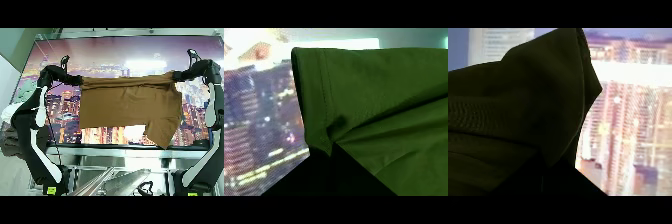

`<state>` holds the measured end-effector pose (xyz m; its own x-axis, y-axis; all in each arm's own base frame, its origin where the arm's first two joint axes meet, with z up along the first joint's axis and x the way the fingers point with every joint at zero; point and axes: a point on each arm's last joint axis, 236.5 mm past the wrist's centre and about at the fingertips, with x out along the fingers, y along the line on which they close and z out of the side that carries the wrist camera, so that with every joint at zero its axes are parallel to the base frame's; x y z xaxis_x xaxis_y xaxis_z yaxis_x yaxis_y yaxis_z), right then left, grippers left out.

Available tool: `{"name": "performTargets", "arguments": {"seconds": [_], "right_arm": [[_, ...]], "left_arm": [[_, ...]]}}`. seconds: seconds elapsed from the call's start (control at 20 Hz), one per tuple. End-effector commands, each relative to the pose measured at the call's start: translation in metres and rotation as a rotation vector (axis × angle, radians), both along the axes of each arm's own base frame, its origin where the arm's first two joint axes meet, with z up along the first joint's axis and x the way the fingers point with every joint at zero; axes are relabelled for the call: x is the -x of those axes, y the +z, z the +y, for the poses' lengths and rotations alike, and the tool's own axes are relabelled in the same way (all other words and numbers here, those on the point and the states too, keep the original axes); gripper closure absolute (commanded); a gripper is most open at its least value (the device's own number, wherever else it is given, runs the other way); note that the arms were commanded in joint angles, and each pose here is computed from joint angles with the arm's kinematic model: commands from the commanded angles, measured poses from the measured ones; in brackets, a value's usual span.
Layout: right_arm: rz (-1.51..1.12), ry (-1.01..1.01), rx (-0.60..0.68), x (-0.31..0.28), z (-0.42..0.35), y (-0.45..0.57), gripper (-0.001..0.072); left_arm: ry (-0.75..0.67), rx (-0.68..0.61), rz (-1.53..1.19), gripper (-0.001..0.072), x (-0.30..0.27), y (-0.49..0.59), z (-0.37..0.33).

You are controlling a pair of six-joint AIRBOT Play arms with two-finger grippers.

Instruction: Fold the shirts.

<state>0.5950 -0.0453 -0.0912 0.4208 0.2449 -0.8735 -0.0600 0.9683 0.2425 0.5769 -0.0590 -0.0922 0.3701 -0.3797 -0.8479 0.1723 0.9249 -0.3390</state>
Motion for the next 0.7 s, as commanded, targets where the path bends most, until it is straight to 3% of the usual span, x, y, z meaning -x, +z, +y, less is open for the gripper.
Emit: {"name": "performTargets", "arguments": {"seconds": [0.0, 0.25, 0.3, 0.35, 0.4, 0.45, 0.55, 0.6, 0.65], "right_arm": [[0.03, -0.01, -0.006, 0.003, 0.002, -0.012, 0.0692], [0.041, 0.011, 0.032, 0.005, 0.005, -0.016, 0.0691], [0.042, 0.011, 0.032, 0.005, 0.005, -0.016, 0.0647], [0.044, 0.011, 0.031, 0.006, 0.005, -0.015, 0.0448], [0.044, 0.006, 0.027, 0.007, 0.005, -0.01, 0.0371], [0.04, 0.004, 0.026, 0.007, 0.005, -0.001, 0.0313], [0.029, -0.067, 0.017, 0.01, -0.002, 0.03, 0.024], [0.024, -0.11, -0.009, 0.013, -0.006, 0.05, 0.0103], [0.02, -0.134, -0.031, 0.021, -0.008, 0.074, 0.0082]], "left_arm": [[-0.029, -0.084, -0.029, 0.0691, -0.003, -0.01, -0.001], [-0.047, -0.09, -0.041, 0.0691, -0.004, -0.009, -0.012], [-0.049, -0.087, -0.034, 0.069, -0.002, -0.01, -0.013], [-0.051, -0.082, -0.024, 0.0587, 0.0, -0.009, -0.014], [-0.062, -0.078, -0.016, 0.0227, 0.001, -0.003, -0.016], [-0.075, -0.074, -0.014, 0.0002, 0.001, 0.005, -0.018], [-0.098, -0.049, 0.016, -0.0002, 0.005, 0.032, -0.024], [-0.102, -0.034, 0.037, -0.0002, 0.009, 0.05, -0.024], [-0.101, -0.022, 0.059, -0.0002, 0.014, 0.068, -0.026]]}}
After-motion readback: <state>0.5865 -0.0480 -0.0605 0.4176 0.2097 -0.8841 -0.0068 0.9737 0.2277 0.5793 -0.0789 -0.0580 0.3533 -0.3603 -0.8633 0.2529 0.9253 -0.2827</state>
